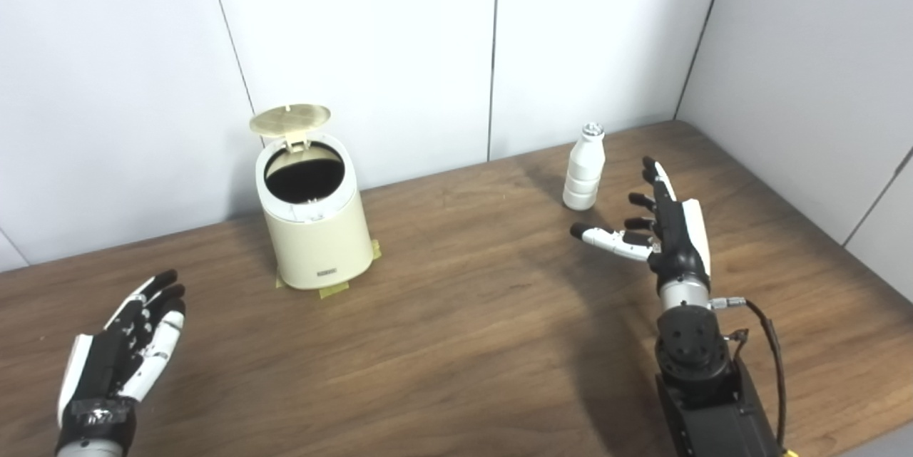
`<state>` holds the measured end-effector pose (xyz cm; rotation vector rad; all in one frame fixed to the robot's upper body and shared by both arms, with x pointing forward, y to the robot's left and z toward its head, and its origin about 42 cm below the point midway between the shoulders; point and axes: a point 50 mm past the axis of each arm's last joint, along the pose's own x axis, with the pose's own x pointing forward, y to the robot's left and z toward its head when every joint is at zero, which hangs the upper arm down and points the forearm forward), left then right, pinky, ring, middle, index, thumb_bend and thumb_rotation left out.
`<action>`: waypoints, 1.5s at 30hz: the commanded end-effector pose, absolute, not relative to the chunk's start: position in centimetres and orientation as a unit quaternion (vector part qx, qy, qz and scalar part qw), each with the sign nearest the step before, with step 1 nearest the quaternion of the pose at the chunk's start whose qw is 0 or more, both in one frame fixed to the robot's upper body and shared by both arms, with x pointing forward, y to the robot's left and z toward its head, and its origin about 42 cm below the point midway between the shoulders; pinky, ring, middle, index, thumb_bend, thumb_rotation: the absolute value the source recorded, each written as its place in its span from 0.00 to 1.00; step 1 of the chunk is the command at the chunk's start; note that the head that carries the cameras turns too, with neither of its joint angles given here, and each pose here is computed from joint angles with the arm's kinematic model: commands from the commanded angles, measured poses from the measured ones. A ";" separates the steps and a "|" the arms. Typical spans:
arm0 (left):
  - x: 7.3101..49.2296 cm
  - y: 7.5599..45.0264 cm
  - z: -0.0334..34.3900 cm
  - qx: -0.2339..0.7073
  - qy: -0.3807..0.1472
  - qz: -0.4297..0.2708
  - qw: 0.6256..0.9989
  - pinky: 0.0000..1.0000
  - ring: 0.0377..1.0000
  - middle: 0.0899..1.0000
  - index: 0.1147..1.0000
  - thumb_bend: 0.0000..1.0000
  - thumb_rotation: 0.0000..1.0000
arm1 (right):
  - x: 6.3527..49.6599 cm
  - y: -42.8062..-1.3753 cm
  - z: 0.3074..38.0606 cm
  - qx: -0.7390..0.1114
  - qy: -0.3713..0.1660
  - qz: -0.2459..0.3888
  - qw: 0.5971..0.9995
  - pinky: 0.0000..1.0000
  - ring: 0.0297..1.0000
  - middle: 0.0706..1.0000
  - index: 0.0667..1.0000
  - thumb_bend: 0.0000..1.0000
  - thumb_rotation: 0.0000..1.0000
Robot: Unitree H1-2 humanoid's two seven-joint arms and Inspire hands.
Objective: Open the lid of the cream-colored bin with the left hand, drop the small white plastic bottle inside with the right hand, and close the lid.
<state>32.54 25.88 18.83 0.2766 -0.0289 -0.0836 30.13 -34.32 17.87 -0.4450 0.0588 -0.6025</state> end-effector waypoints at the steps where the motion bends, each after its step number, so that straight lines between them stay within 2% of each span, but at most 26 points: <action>1: 33.1 25.9 21.3 0.143 -0.053 -0.044 0.987 0.96 0.88 0.86 0.90 0.23 0.50 | 31.5 -35.4 20.4 -0.242 -0.017 -0.301 0.922 0.74 0.91 0.97 0.98 0.91 0.13; 5: 33.2 26.1 21.7 0.149 -0.057 -0.050 0.986 0.93 0.87 0.86 0.92 0.21 0.46 | 32.4 -36.5 20.8 -0.259 -0.024 -0.299 0.918 0.80 0.94 0.98 0.98 0.89 0.08; 7: 33.2 26.1 22.0 0.152 -0.060 -0.050 0.985 0.91 0.87 0.86 0.91 0.21 0.45 | 33.0 -37.3 21.1 -0.276 -0.020 -0.305 0.911 0.76 0.92 0.96 0.96 0.90 0.12; 12: 33.0 26.0 22.4 0.157 -0.060 -0.054 0.984 0.92 0.87 0.85 0.91 0.21 0.47 | 34.2 -38.6 21.7 -0.292 -0.014 -0.317 0.902 0.59 0.79 0.92 0.95 0.92 0.09; 14: 32.9 26.0 22.5 0.162 -0.061 -0.055 0.983 0.92 0.87 0.86 0.91 0.20 0.46 | 34.7 -39.1 22.0 -0.302 -0.014 -0.317 0.899 0.59 0.79 0.91 0.94 0.92 0.08; 17: 32.7 26.1 22.6 0.175 -0.060 -0.054 0.981 0.86 0.86 0.85 0.89 0.21 0.42 | 35.3 -39.5 22.4 -0.296 -0.015 -0.316 0.901 0.60 0.80 0.90 0.96 0.92 0.11; 19: 32.6 26.1 22.7 0.176 -0.058 -0.054 0.981 0.86 0.87 0.85 0.89 0.22 0.38 | 35.6 -39.8 22.7 -0.286 -0.020 -0.317 0.904 0.45 0.75 0.92 0.96 0.91 0.08; 22: 32.5 26.1 22.8 0.176 -0.057 -0.055 0.981 0.85 0.87 0.86 0.89 0.22 0.27 | 36.3 -40.3 23.1 -0.284 -0.020 -0.315 0.905 0.38 0.73 0.92 0.95 0.90 0.09; 25: 32.3 26.2 22.8 0.177 -0.057 -0.057 0.981 0.85 0.87 0.86 0.89 0.21 0.23 | 37.1 -40.5 23.6 -0.298 -0.013 -0.311 0.903 0.37 0.71 0.93 0.94 0.90 0.11; 26: 32.3 26.2 22.8 0.176 -0.056 -0.059 0.981 0.85 0.88 0.86 0.89 0.21 0.23 | 37.4 -40.6 23.7 -0.304 -0.012 -0.309 0.901 0.44 0.74 0.92 0.93 0.91 0.13; 29: 32.2 26.2 22.9 0.177 -0.054 -0.061 0.981 0.86 0.88 0.87 0.90 0.21 0.20 | 38.2 -40.8 23.7 -0.322 -0.014 -0.303 0.897 0.57 0.81 0.91 0.93 0.91 0.13; 31: 32.2 26.3 23.0 0.180 -0.054 -0.061 0.980 0.86 0.88 0.87 0.90 0.20 0.13 | 38.5 -40.9 23.8 -0.334 -0.013 -0.304 0.892 0.67 0.82 0.90 0.91 0.93 0.14; 38: 32.2 26.4 23.2 0.187 -0.052 -0.062 0.979 0.85 0.87 0.85 0.89 0.20 0.06 | 40.1 -40.3 24.1 -0.329 -0.015 -0.292 0.898 0.72 0.85 0.89 0.91 0.93 0.09; 45: 32.2 26.3 23.4 0.187 -0.049 -0.059 0.979 0.86 0.88 0.86 0.89 0.20 0.00 | 42.0 -39.9 23.8 -0.332 0.009 -0.284 0.900 0.71 0.86 0.90 0.92 0.92 0.11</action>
